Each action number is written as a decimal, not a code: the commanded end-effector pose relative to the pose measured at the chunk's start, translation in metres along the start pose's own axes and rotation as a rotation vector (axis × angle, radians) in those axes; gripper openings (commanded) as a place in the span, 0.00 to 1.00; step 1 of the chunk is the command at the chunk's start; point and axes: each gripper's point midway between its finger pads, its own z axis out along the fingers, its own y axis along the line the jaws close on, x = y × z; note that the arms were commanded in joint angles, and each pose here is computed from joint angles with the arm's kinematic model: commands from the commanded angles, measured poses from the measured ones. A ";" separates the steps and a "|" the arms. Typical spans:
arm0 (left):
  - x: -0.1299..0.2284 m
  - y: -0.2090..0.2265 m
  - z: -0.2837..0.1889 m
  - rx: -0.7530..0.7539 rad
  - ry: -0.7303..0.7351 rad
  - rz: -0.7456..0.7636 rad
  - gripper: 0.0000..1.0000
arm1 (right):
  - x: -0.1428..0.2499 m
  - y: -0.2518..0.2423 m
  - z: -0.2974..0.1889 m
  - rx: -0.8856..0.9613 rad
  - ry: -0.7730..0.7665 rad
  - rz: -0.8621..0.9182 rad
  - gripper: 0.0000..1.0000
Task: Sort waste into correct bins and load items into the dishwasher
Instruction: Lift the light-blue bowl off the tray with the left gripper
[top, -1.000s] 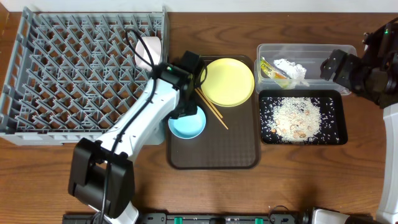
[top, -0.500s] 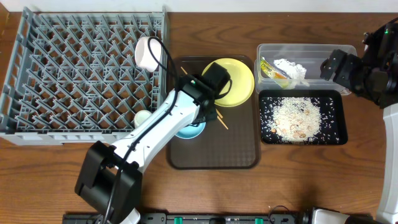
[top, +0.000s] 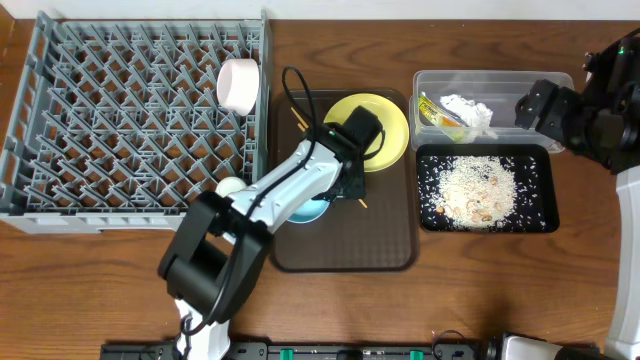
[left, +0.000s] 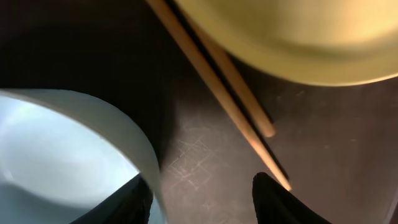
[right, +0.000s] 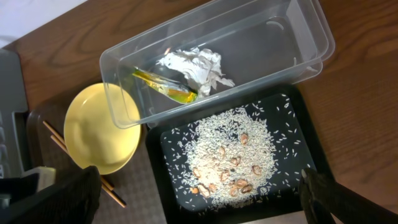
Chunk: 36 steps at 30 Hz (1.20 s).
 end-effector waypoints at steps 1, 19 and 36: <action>-0.001 -0.003 -0.001 0.020 -0.003 0.009 0.54 | 0.000 -0.002 0.001 0.007 0.002 -0.004 0.99; 0.014 -0.053 -0.010 0.206 0.044 0.084 0.60 | 0.000 -0.002 0.001 0.007 0.002 -0.004 0.99; -0.044 0.061 -0.077 -0.061 -0.057 0.073 0.62 | 0.000 -0.002 0.001 0.007 0.002 -0.004 0.99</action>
